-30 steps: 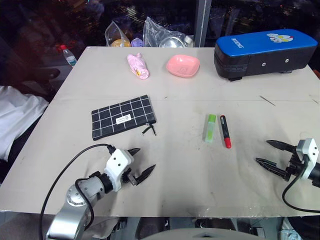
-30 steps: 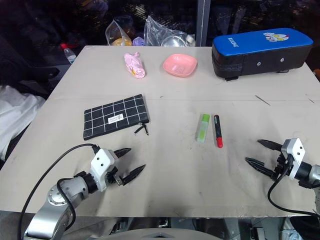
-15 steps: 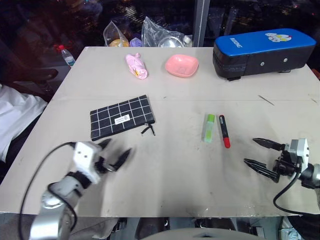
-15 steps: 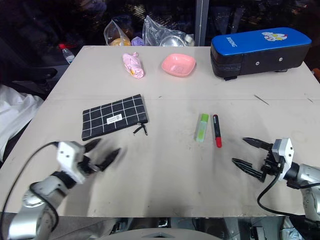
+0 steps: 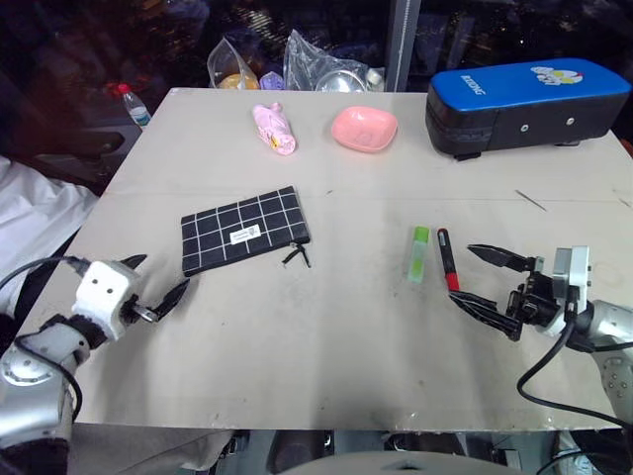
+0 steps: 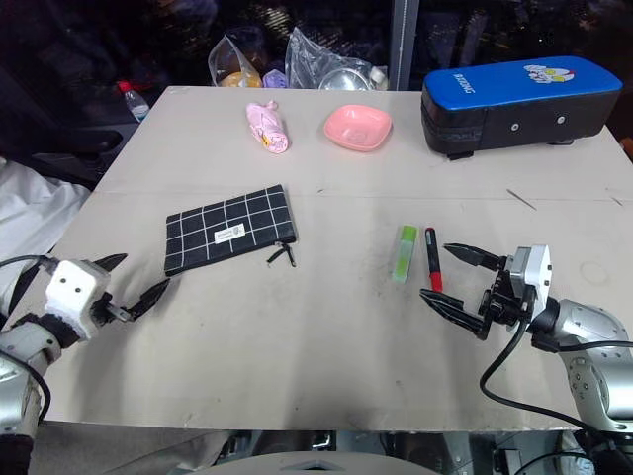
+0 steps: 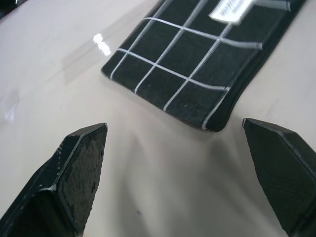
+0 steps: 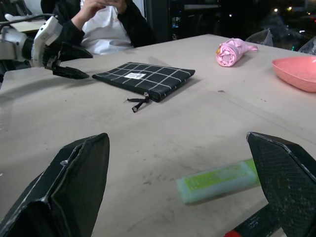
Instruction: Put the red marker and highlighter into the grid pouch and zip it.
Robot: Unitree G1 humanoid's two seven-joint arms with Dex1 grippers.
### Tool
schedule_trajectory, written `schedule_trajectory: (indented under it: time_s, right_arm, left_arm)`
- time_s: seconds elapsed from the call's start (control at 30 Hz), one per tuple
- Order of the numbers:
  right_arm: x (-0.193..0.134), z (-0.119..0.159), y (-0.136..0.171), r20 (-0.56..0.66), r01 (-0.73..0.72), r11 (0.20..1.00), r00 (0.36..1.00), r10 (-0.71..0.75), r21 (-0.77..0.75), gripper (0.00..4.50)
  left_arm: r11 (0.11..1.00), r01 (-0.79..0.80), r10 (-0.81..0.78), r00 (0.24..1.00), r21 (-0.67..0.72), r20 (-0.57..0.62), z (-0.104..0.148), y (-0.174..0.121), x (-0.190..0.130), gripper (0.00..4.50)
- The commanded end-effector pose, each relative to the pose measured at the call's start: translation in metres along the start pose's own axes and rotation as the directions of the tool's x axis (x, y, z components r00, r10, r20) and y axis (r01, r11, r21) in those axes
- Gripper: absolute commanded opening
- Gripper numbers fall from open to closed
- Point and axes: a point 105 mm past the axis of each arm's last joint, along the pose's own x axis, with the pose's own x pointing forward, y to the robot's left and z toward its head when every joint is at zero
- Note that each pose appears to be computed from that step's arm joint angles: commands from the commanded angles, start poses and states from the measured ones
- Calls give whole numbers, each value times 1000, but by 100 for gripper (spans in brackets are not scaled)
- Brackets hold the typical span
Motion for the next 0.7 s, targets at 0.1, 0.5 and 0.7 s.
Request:
schedule_trajectory:
  time_s: [0.1,0.5,0.7]
  right_arm:
    - [-3,7,0,15,20,999,1000,-19,-42,450]
    - [-8,4,0,2,40,998,999,-40,-52,450]
    - [-9,3,-2,-5,37,998,999,-37,-57,450]
  left_arm:
    - [980,-8,11,1000,200,-16,1,26,-1,446]
    - [968,8,-12,1000,251,13,3,32,5,446]
    - [988,-50,44,998,145,47,1,39,-11,446]
